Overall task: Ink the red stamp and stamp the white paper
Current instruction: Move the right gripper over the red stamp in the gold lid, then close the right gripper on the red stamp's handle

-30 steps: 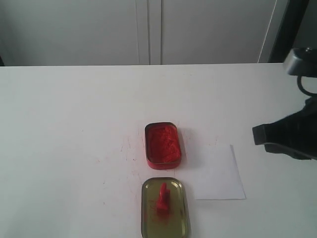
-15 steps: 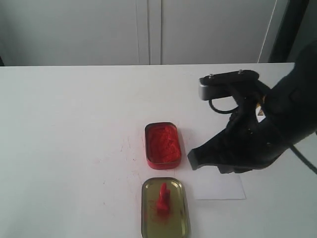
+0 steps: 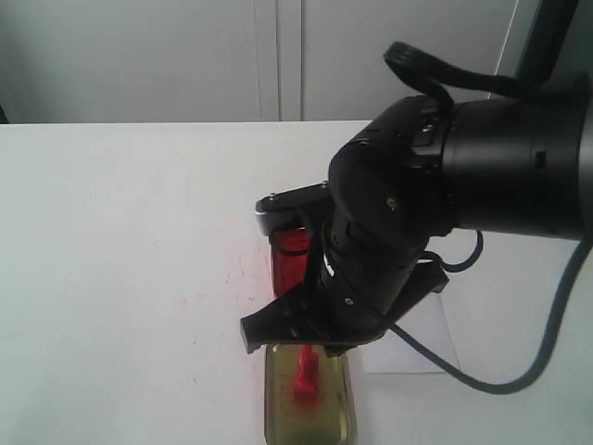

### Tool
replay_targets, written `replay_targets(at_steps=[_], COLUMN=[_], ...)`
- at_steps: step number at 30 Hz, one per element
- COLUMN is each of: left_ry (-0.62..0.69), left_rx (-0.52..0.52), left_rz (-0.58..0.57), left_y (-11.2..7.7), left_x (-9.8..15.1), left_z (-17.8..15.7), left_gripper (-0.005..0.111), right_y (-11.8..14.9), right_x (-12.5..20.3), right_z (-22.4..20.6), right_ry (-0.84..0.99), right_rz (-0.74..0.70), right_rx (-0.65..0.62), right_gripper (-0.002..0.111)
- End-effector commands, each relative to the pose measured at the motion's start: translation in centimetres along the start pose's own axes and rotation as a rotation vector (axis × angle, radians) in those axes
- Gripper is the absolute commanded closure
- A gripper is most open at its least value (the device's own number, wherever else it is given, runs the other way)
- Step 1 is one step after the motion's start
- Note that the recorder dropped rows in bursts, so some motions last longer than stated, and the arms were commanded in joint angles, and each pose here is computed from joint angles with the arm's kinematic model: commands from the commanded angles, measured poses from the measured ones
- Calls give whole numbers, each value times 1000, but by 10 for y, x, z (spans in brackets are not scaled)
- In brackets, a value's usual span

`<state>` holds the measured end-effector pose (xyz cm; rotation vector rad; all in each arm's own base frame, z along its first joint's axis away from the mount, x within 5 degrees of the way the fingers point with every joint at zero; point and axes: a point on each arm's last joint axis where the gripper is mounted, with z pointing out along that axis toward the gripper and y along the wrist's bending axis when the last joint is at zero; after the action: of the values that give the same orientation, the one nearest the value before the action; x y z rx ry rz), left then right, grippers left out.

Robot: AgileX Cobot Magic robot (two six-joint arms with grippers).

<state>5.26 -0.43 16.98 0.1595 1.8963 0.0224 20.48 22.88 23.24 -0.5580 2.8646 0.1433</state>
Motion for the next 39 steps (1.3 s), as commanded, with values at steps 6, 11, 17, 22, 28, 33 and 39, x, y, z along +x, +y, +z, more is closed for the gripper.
replay_targets(at_steps=[6, 11, 17, 22, 28, 33, 39], left_ry=[0, 0, 0, 0, 0, 0, 0], left_rx=[-3, -3, -3, -3, -3, -3, -3], left_rz=[0, 0, 0, 0, 0, 0, 0], left_y=[0, 0, 0, 0, 0, 0, 0], left_x=[1, 1, 1, 1, 1, 1, 1], left_z=[0, 0, 0, 0, 0, 0, 0], left_gripper=[107, 107, 107, 107, 107, 107, 107], right_y=[6, 8, 9, 8, 10, 12, 13], right_x=[-9, -8, -9, -11, -14, -16, -15], right_z=[0, 8, 25, 31, 37, 40, 55], right_ry=[-76, -35, 2, -3, -26, -33, -3], right_rz=[24, 226, 325, 360, 373, 380, 396], right_rx=[-47, -57, -24, 3, -18, -33, -10], right_gripper=[108, 108, 108, 108, 92, 76, 75])
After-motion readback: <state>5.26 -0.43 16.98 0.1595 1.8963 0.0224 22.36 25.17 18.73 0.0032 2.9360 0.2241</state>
